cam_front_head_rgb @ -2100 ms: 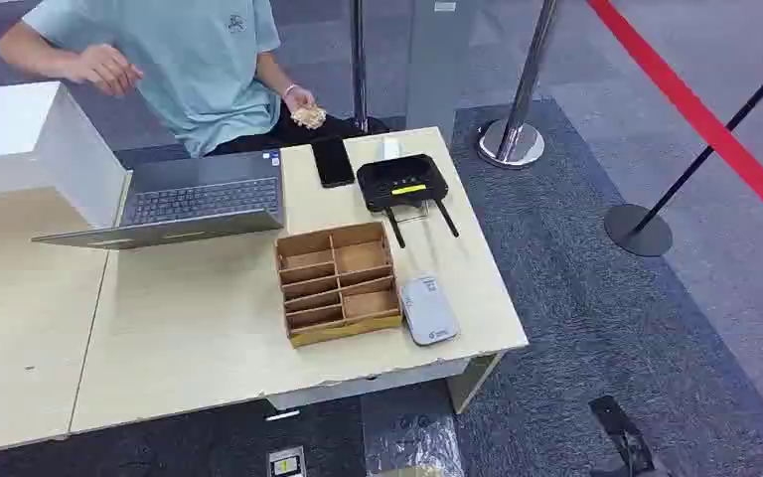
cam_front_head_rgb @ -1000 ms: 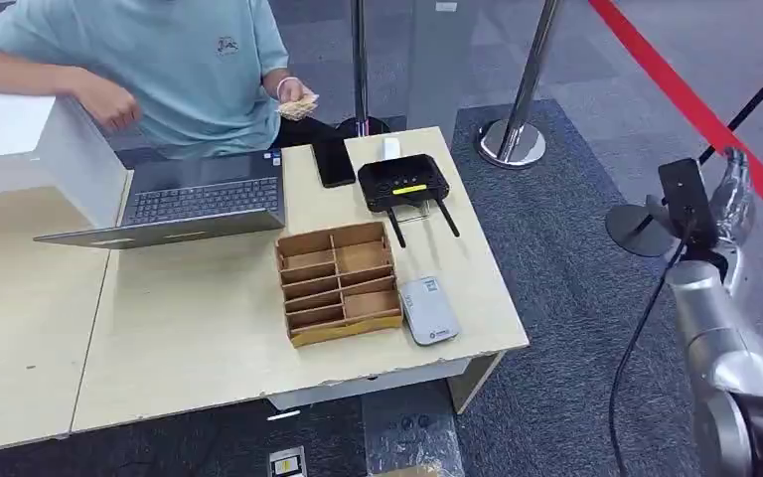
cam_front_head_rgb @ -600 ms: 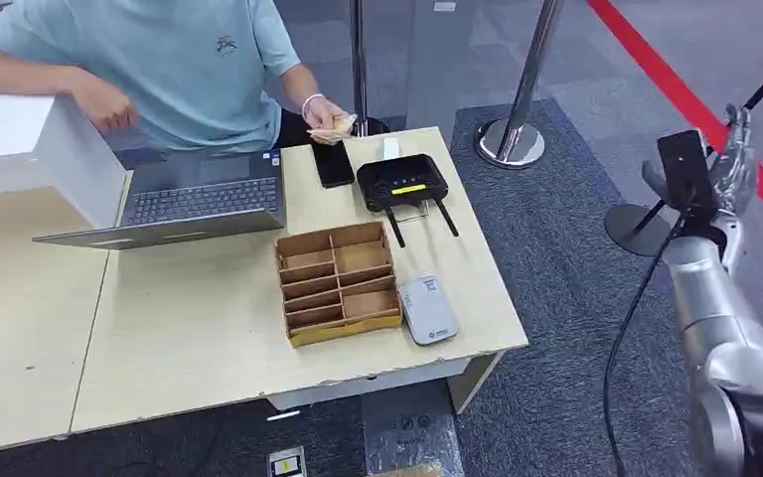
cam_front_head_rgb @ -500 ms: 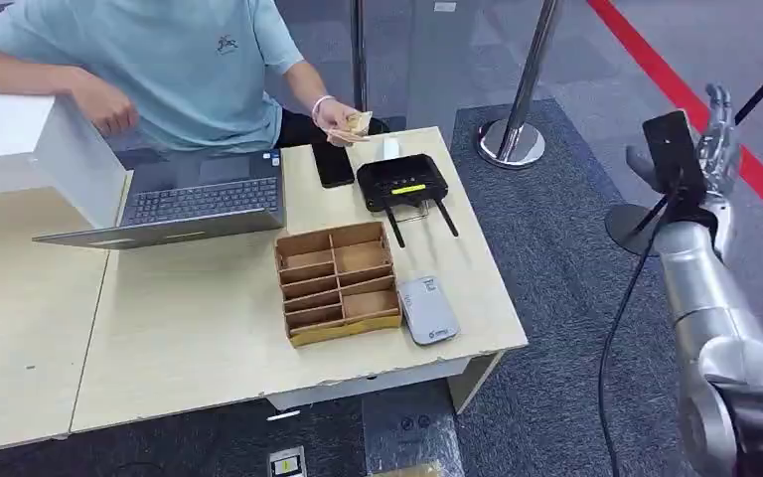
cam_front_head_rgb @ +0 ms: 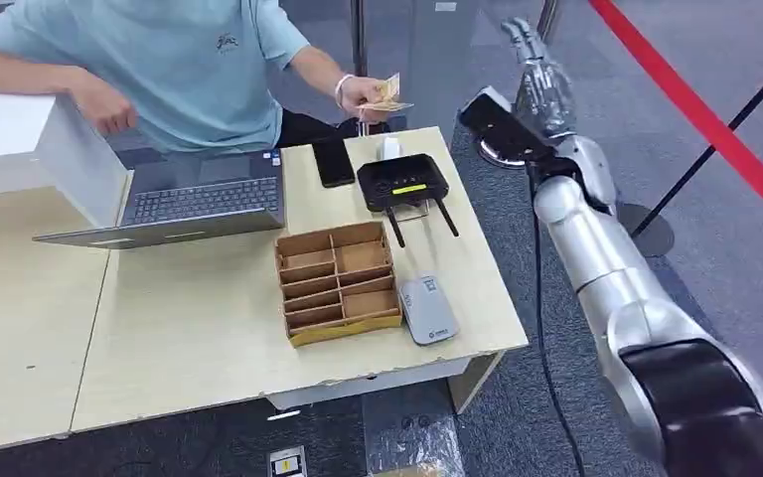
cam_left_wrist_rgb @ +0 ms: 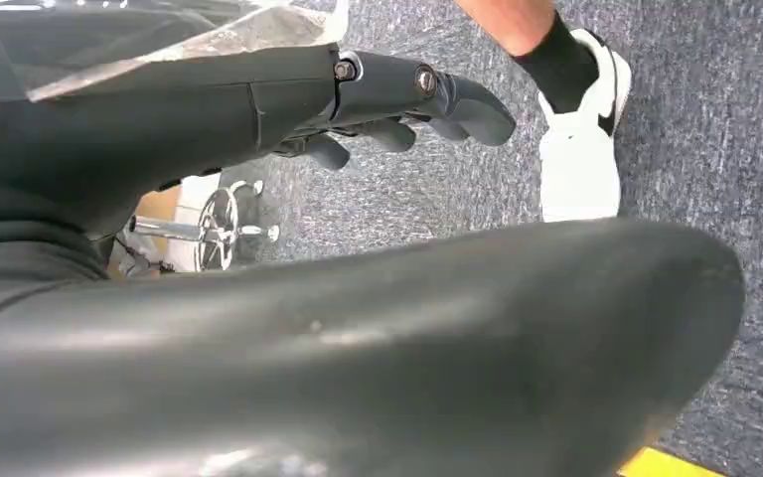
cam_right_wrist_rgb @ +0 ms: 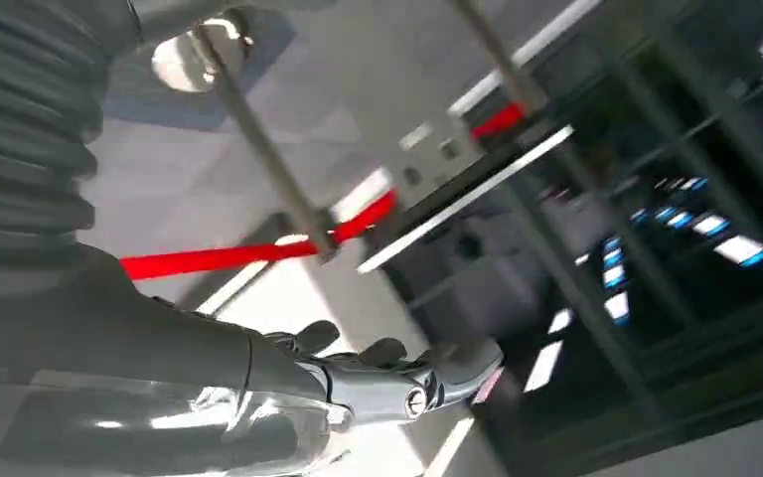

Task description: Pass the card to the sensor for recognition and then transmit it.

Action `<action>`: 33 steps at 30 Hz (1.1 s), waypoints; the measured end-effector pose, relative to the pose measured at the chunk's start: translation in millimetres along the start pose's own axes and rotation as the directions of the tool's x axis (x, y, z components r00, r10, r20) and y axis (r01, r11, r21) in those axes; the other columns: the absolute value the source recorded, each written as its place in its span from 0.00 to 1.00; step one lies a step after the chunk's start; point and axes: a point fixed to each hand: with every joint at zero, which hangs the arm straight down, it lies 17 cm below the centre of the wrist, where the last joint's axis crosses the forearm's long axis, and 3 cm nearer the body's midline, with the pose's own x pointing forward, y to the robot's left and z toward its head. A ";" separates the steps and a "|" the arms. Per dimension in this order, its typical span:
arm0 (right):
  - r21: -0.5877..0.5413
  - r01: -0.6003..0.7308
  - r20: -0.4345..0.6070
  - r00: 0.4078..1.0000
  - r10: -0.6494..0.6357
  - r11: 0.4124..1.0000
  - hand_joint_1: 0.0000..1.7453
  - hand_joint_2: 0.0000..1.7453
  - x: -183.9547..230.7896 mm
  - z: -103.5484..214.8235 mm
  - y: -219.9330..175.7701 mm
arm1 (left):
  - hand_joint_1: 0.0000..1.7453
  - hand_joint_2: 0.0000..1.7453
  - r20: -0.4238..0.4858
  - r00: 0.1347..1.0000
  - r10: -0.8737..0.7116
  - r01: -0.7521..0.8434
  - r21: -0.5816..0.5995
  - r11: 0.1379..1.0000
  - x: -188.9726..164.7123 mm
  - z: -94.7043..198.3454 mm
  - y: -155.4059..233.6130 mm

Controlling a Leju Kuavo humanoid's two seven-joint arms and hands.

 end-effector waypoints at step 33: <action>0.218 -0.013 0.194 0.981 -0.030 0.976 1.00 1.00 113.6 33.3 113.2 | 0.00 0.00 -0.011 1.000 -0.015 0.015 0.006 1.000 -3.7 -1.8 5.5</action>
